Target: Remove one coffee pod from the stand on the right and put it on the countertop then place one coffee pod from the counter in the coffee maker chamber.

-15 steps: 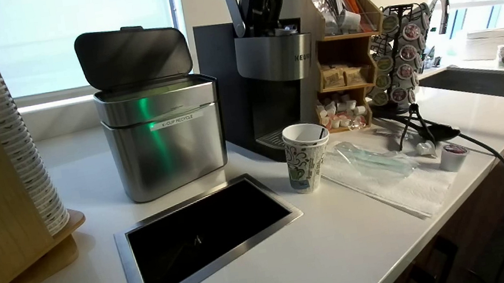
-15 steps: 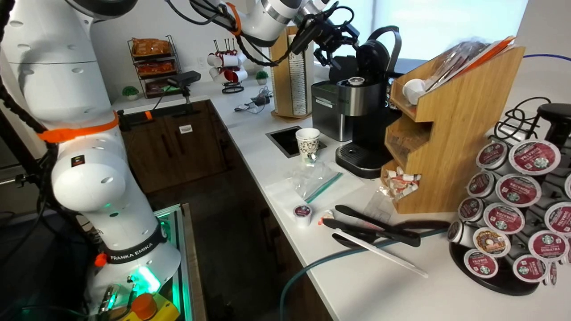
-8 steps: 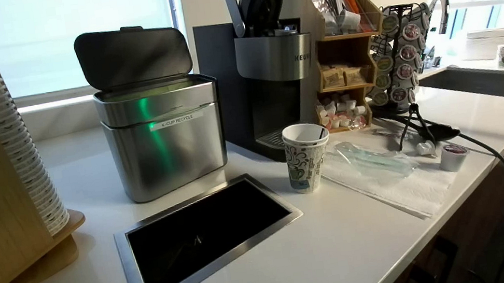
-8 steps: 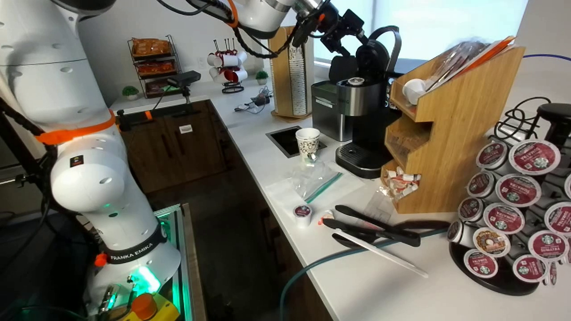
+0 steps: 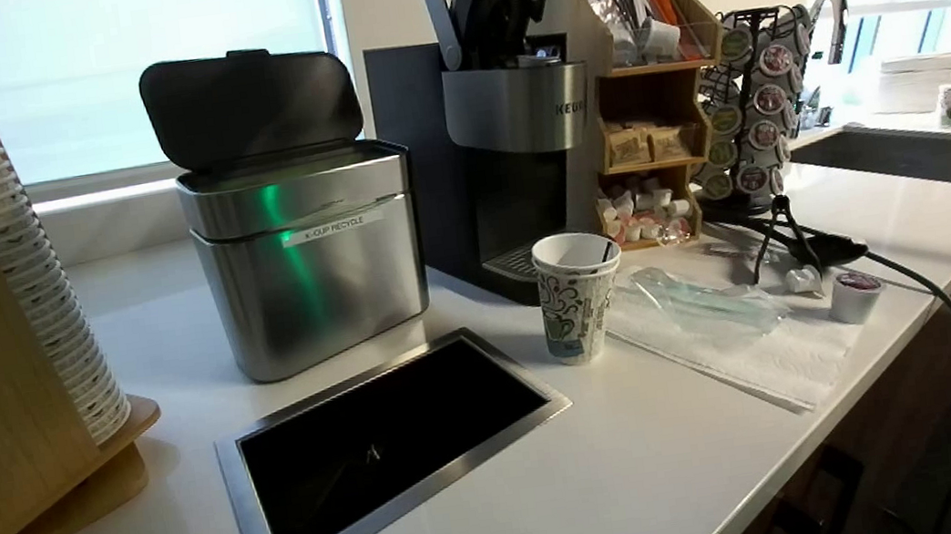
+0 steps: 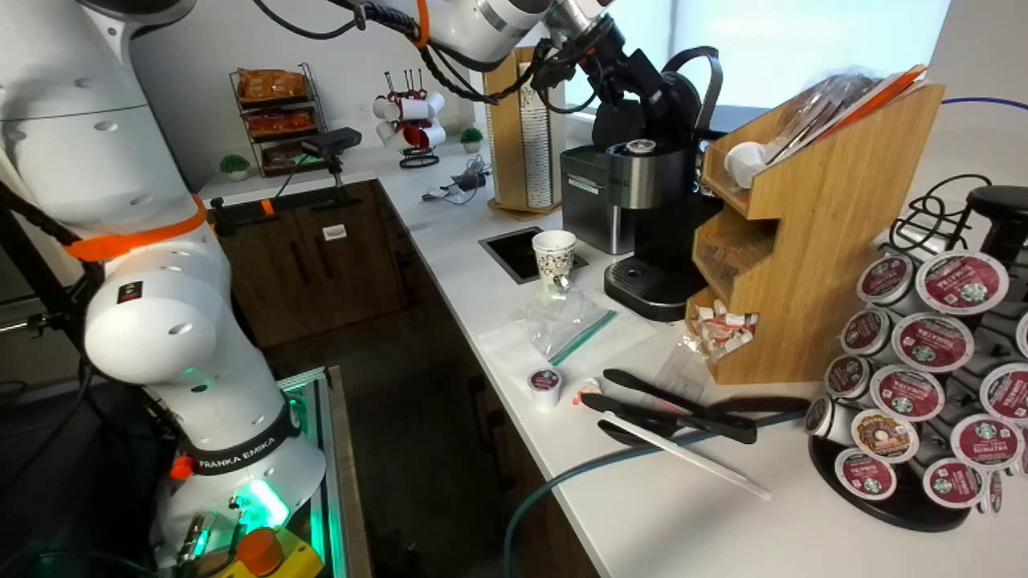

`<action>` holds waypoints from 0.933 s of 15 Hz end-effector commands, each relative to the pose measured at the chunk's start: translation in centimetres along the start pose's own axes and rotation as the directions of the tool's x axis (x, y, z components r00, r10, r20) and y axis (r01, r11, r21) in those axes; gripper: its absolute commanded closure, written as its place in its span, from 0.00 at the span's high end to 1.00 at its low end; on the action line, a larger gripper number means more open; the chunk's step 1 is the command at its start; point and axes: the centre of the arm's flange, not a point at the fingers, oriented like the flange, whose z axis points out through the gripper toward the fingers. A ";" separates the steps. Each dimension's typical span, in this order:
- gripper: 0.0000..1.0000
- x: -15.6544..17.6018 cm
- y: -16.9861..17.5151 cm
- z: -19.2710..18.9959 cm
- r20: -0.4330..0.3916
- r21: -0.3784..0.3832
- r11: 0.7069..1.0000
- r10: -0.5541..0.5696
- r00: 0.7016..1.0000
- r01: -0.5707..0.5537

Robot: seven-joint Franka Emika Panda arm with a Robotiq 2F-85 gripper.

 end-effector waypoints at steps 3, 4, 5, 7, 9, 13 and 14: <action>1.00 0.6 -0.6 3.5 -0.014 0.073 0.997 0.024 1.000 -0.023; 1.00 0.7 -0.7 3.9 -0.016 0.070 0.997 0.027 1.000 -0.026; 1.00 0.9 -0.7 4.3 -0.018 0.075 0.997 0.027 0.999 -0.025; 1.00 1.3 -1.1 5.0 -0.010 0.082 0.996 0.017 1.000 -0.016; 1.00 1.7 -1.4 5.3 -0.003 0.088 0.996 0.006 1.000 -0.006; 1.00 2.2 -1.9 6.0 0.022 0.113 0.994 -0.015 1.000 0.012; 1.00 2.1 -2.0 6.0 0.025 0.119 0.993 -0.016 1.000 0.013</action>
